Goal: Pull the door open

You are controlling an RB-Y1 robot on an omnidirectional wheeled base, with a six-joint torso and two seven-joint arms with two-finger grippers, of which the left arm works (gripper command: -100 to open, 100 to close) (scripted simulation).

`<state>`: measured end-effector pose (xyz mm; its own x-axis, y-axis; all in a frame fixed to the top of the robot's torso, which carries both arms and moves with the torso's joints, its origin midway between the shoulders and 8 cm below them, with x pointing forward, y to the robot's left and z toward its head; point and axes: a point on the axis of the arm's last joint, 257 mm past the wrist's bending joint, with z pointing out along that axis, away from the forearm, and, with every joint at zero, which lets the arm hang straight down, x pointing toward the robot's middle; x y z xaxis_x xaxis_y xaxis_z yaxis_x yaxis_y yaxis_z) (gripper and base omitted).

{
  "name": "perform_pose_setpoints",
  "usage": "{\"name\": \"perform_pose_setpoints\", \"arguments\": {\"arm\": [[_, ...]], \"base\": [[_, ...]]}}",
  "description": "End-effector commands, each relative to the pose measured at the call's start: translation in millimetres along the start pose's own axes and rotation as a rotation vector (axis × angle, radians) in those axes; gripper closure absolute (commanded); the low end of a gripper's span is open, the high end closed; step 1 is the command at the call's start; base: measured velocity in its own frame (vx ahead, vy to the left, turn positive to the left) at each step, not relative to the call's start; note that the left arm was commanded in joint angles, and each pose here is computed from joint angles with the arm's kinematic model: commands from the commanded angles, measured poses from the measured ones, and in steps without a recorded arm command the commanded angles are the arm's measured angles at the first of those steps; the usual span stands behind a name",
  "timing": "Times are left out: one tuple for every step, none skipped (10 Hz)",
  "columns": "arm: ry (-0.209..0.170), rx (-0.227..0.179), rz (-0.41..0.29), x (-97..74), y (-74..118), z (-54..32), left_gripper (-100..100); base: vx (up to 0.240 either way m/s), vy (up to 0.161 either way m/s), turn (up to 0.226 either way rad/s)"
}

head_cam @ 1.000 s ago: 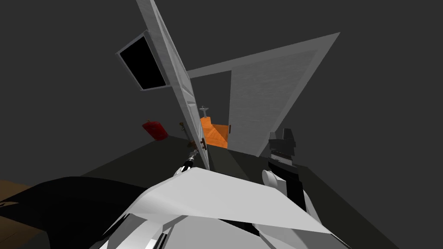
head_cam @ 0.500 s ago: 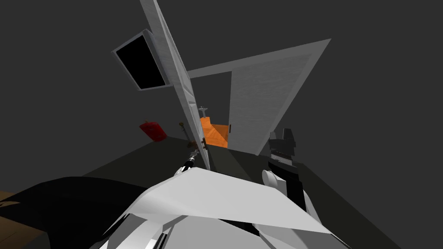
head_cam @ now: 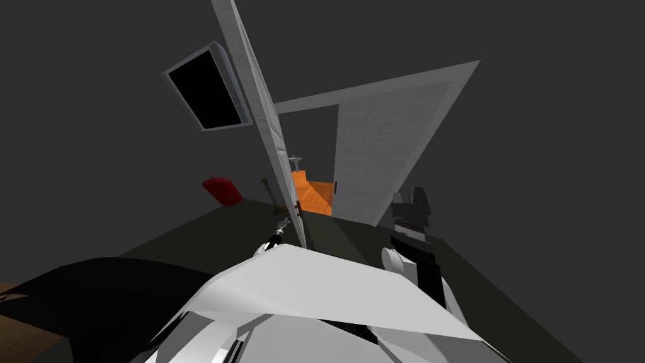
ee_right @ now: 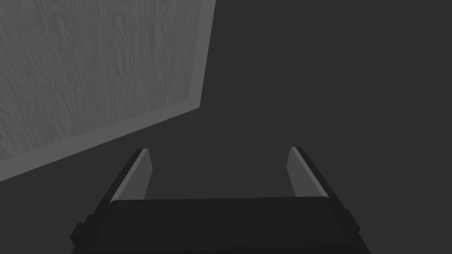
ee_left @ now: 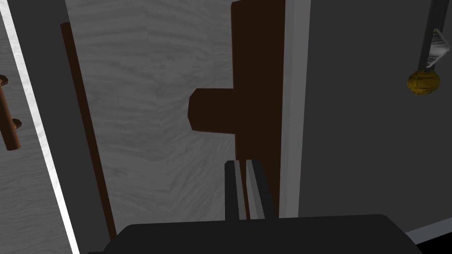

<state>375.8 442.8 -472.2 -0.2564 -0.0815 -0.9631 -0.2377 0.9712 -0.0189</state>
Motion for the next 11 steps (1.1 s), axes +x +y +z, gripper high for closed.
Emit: {"name": "perform_pose_setpoints", "arguments": {"arm": [[-0.039, -0.003, 0.011, -22.0, 5.2, 14.8, -100], [-0.039, -0.003, 0.011, -22.0, 5.2, 14.8, -100], [-0.039, -0.003, 0.011, -22.0, 5.2, 14.8, -100], [-0.039, -0.003, 0.011, -22.0, 5.2, 14.8, -100], [-0.018, 0.037, 0.009, -4.4, -16.6, 3.9, -100], [-0.021, 0.044, 0.011, -5.4, -18.9, 4.5, -100], [-0.028, 0.062, 0.015, -7.9, -25.4, 6.0, -100], [-0.032, 0.072, 0.017, -9.2, -28.9, 6.7, -100], [-0.039, 0.092, 0.022, -11.9, -36.0, 8.2, -100], [-0.044, 0.105, 0.024, -13.5, -40.3, 9.0, -100], [-0.053, 0.129, 0.03, -16.6, -48.9, 10.4, -100]], "base": [[-0.005, -0.015, -0.001], [-0.012, 0.001, -0.019], [-0.005, -0.016, 0.019], [0.007, -0.008, 0.0], [-0.085, 0.075, -0.011], [-0.116, 0.111, -0.058], [-0.091, 0.124, -0.07], [-0.079, 0.102, -0.062], [-0.052, 0.109, -0.044], [-0.043, 0.143, -0.035], [-0.057, 0.167, -0.04]]}}
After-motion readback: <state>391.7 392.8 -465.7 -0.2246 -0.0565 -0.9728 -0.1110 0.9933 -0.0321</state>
